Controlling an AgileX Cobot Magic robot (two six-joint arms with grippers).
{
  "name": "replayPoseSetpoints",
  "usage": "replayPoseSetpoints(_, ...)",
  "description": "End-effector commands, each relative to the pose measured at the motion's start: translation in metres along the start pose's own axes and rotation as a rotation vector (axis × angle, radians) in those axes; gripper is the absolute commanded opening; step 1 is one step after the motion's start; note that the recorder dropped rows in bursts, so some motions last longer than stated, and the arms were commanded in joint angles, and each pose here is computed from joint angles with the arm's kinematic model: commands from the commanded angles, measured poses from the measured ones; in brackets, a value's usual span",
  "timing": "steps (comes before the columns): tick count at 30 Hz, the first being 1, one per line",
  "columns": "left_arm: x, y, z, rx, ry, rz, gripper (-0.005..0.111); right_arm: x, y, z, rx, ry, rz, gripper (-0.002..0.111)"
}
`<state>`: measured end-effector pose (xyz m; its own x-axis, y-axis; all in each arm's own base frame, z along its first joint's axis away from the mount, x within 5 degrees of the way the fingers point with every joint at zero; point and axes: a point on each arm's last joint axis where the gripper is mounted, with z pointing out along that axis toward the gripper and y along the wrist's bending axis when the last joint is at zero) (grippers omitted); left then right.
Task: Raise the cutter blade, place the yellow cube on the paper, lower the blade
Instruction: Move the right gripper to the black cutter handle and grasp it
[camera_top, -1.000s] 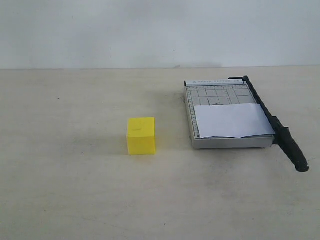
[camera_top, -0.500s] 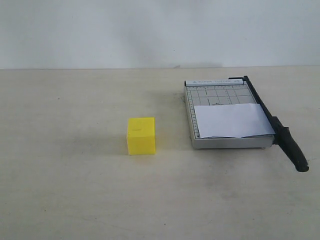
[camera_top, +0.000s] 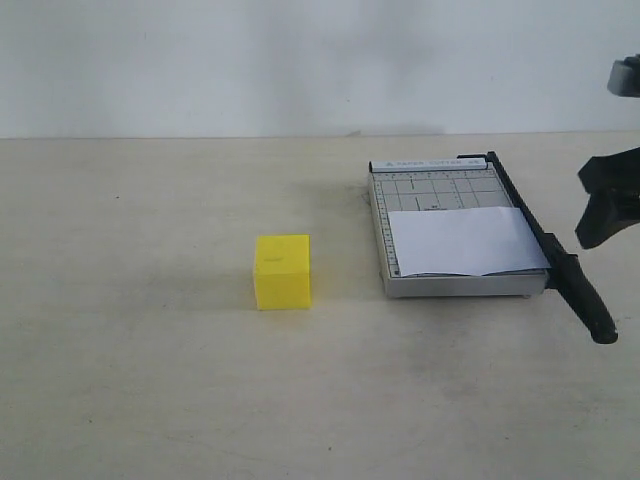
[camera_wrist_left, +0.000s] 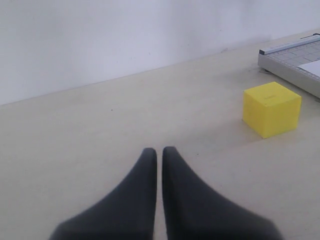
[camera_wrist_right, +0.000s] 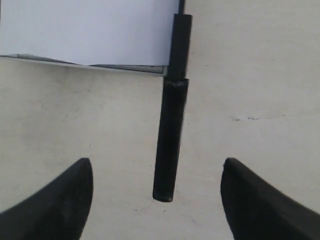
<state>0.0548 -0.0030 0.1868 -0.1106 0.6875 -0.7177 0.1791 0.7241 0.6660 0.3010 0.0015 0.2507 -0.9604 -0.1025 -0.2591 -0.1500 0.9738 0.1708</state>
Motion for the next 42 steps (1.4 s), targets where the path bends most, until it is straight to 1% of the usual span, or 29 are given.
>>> replayPoseSetpoints(1, 0.000, 0.001, 0.000, -0.008, -0.004, 0.003, 0.004, -0.009, 0.008, 0.013, 0.013, -0.010, -0.065, 0.069)
replayPoseSetpoints(8, 0.000, 0.001, 0.000, -0.008, -0.004, 0.003, 0.004, -0.012, 0.004, 0.024, 0.059, -0.005, -0.059, 0.069)
replayPoseSetpoints(42, 0.000, 0.001, 0.000, -0.008, -0.004, 0.003, 0.004, -0.011, -0.012, 0.093, 0.047, 0.188, -0.024, 0.069)
